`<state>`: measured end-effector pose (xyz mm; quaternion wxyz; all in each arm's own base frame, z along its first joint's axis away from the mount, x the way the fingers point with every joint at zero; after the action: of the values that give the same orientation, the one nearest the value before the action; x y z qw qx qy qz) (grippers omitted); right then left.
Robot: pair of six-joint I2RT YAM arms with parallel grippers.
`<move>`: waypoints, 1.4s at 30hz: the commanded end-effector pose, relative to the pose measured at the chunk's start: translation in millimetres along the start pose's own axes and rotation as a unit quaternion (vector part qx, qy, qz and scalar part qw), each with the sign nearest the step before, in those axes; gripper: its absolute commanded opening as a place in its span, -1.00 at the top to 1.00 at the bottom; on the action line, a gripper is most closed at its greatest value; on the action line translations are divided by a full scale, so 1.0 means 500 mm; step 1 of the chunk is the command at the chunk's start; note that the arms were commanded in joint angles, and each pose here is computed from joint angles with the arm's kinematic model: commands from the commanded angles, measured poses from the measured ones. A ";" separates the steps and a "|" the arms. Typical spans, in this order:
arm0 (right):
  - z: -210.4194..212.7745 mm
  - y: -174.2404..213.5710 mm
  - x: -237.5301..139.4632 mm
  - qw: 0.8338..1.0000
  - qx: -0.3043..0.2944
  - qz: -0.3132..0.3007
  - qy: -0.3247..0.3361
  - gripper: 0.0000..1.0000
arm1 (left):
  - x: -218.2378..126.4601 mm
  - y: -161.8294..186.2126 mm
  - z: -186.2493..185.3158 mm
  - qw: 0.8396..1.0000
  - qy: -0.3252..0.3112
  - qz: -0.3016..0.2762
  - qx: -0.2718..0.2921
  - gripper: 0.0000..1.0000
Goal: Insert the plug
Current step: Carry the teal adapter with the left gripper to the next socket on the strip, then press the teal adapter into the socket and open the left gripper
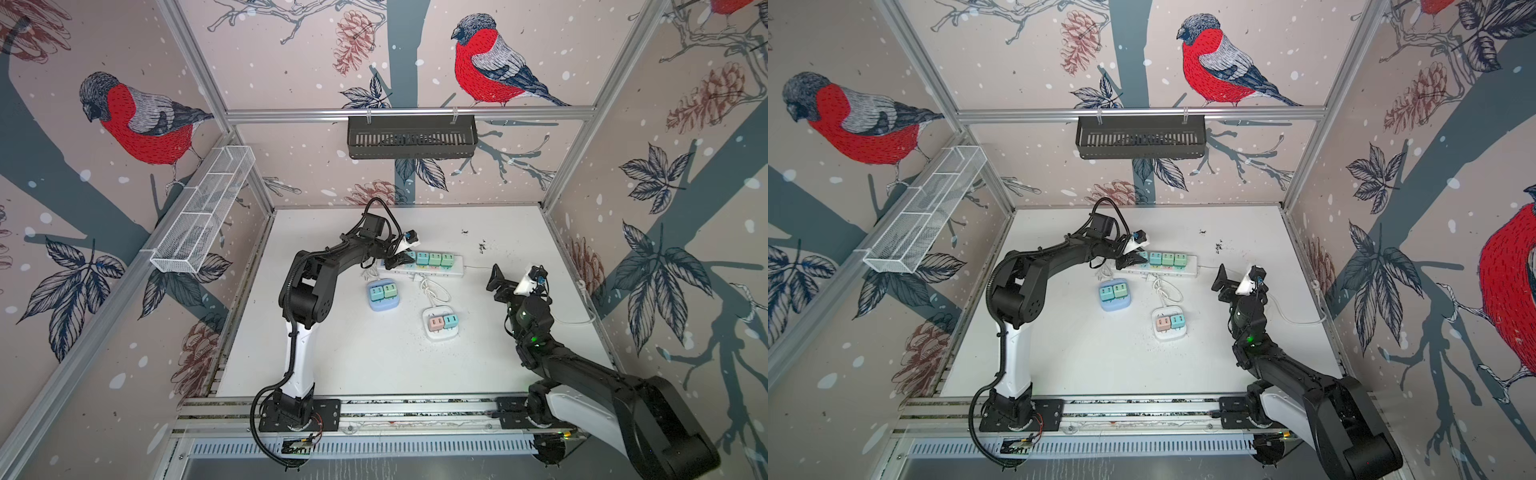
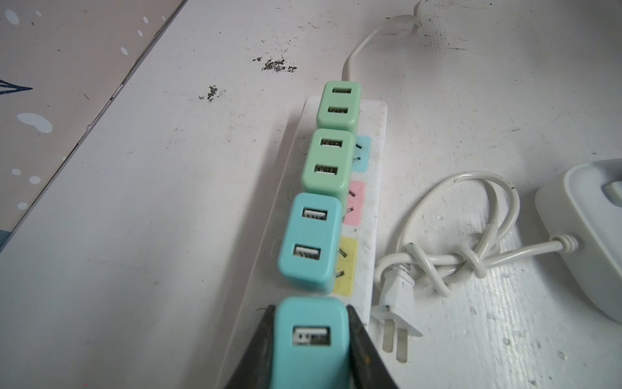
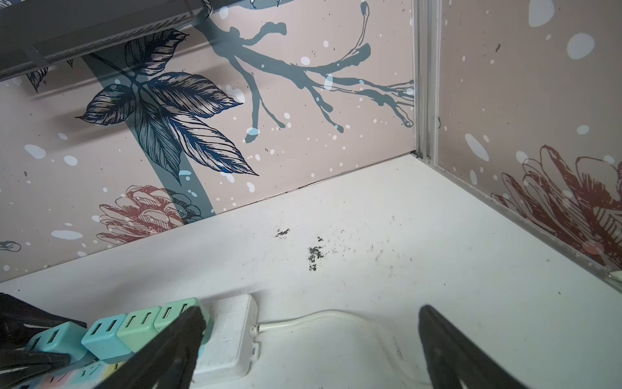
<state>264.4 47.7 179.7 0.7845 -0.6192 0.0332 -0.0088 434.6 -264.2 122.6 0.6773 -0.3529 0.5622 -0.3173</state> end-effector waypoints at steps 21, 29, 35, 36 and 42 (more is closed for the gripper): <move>0.003 -0.008 0.000 1.000 0.011 -0.011 -0.006 -0.98 | 0.042 0.017 0.004 0.998 0.064 0.019 -0.017 1.00; 0.004 -0.007 0.002 1.000 0.012 -0.010 -0.007 -0.98 | 0.058 0.025 0.003 0.997 0.072 0.031 -0.024 1.00; 0.004 -0.006 0.002 1.000 0.011 -0.009 -0.008 -0.98 | 0.059 0.026 0.003 0.996 0.074 0.033 -0.026 1.00; 0.004 -0.006 0.002 1.000 0.011 -0.009 -0.007 -0.98 | 0.060 0.026 0.003 0.996 0.073 0.034 -0.026 1.00; 0.005 -0.005 0.002 1.000 0.011 -0.008 -0.009 -0.98 | 0.070 0.032 0.004 0.996 0.064 0.051 -0.023 1.00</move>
<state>265.2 48.4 176.9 0.7835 -0.6204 0.0351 -0.0036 449.7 -285.2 108.2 0.6429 -0.3359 0.6048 -0.3287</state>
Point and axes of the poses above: each gripper's point midway between its finger pads, its own x axis out along the fingers, its own z axis along the line the jaws close on, y = z × x, the point moved 6 cm from there along -x, back along the fingers, and after that the axes turned 1 degree about -x, right-handed, at the moved point
